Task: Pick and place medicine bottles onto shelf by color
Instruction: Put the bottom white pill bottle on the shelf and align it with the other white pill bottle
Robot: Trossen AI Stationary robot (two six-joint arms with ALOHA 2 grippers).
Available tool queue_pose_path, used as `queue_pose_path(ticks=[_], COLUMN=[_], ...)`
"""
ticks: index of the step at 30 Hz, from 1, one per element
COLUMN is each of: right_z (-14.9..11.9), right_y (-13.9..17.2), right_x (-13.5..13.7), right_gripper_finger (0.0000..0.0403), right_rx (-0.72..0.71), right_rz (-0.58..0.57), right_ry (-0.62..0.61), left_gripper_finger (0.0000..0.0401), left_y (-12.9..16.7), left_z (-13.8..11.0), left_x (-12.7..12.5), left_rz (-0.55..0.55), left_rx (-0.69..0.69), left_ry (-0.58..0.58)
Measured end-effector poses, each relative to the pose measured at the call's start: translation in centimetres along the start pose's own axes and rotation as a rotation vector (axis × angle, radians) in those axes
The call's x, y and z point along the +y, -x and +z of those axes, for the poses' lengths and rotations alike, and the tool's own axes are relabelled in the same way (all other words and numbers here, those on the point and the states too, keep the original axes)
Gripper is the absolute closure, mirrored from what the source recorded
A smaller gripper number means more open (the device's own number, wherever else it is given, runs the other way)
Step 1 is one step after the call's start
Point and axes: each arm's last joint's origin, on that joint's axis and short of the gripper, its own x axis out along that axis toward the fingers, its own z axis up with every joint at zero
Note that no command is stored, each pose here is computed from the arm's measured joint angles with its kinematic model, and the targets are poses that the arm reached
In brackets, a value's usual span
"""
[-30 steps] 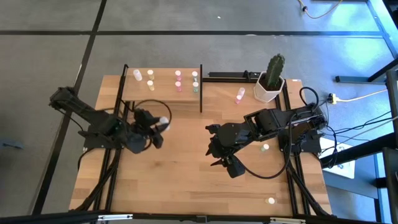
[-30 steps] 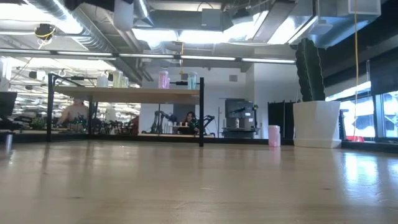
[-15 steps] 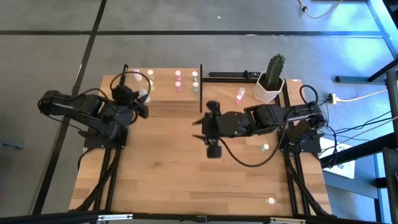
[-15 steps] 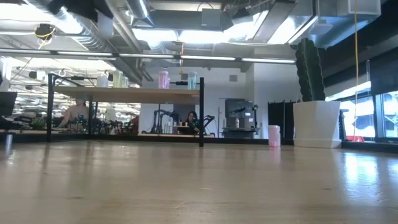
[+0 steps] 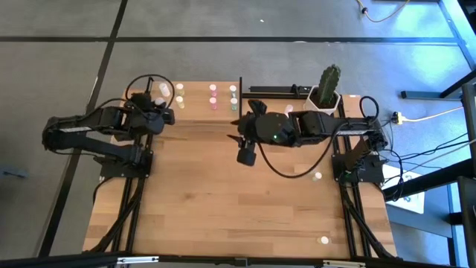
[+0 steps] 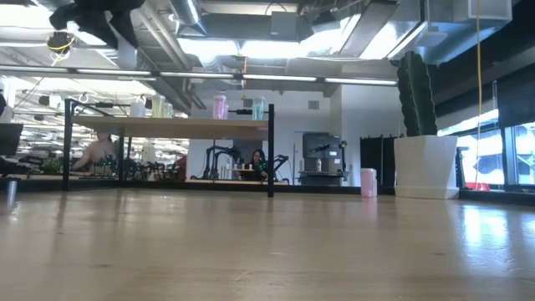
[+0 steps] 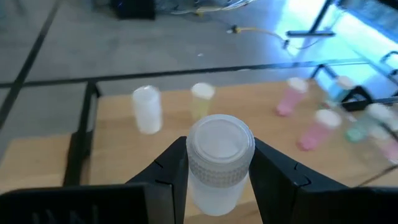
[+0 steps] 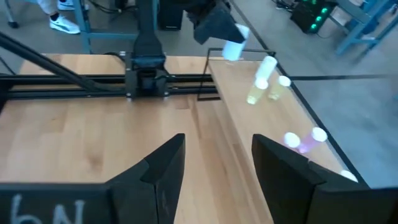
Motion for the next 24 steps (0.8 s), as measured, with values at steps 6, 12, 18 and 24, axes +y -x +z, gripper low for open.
queue_pose_path(ticks=[6,12,18,24], right_z=[0.0,0.0,0.0,0.0], right_y=[-0.4,-0.8,-1.1,-1.2], right_x=[-1.1,-1.9,-2.5,-3.0], right_gripper_finger=[0.0215,0.0215,0.0214,0.0214], right_rx=[0.005,0.011,0.015,0.017], right_rz=[-0.027,-0.043,-0.010,-0.017], right_ry=[-0.007,0.010,0.022,0.017], left_gripper_finger=[0.0275,0.0275,0.0275,0.0275], left_y=[-0.8,-2.0,-2.5,-3.1], left_z=[-0.8,-2.6,-3.3,-3.8], left_x=[0.8,1.1,1.3,1.3], left_rz=[0.091,0.145,0.191,0.208], left_rx=[0.028,0.041,-0.038,-0.062], left_ry=[0.017,0.012,0.004,0.026])
